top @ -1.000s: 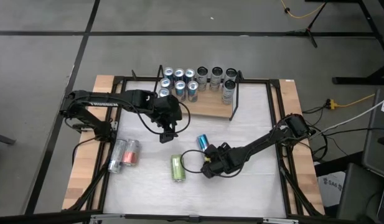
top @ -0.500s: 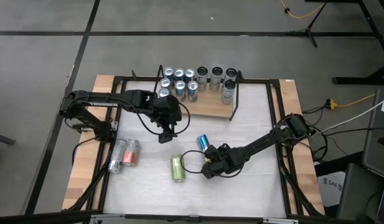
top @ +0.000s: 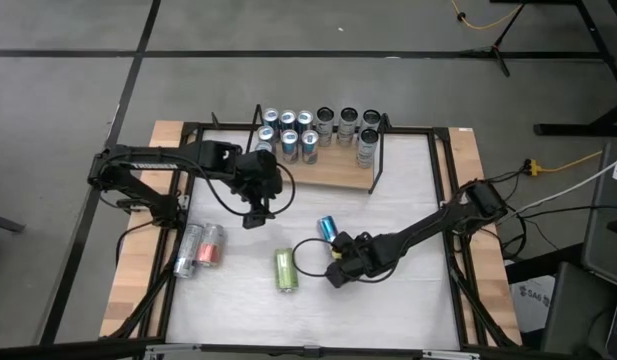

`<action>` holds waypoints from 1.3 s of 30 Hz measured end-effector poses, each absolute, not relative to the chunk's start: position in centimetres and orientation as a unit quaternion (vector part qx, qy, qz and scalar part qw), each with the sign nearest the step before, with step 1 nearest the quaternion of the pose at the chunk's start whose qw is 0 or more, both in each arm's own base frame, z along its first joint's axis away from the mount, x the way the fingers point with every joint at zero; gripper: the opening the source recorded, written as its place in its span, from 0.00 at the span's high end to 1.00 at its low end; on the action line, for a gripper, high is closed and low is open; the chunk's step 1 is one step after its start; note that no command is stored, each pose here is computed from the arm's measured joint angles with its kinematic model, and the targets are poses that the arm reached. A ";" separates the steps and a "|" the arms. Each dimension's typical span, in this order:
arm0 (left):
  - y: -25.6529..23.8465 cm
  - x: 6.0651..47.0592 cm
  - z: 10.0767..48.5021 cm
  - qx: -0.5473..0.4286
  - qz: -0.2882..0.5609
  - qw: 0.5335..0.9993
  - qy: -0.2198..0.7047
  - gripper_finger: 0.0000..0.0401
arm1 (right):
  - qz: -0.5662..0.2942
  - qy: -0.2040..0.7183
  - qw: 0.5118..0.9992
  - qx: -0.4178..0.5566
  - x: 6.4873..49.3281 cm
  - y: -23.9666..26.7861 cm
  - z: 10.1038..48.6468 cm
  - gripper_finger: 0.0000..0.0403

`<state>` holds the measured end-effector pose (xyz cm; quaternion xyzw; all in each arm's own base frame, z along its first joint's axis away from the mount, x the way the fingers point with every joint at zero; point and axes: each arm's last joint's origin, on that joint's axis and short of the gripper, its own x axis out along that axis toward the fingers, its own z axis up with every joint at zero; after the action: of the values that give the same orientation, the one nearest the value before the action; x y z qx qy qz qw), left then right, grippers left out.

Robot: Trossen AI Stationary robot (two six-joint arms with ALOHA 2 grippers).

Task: Place canned beverage on shelf
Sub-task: Put the blue soda can on the shelf aligned with the other blue soda can

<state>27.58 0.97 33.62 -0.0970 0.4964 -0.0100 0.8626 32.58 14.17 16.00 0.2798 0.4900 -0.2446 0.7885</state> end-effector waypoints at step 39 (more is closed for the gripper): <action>1.0 27.6 33.6 -0.087 -0.015 0.864 0.495 0.33 | -0.300 0.371 0.816 0.327 35.2 13.2 14.5 0.04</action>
<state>27.63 0.98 33.64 -0.0874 0.4948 -0.0155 0.8645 35.24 13.19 14.48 0.3269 0.3706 -0.3004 0.8158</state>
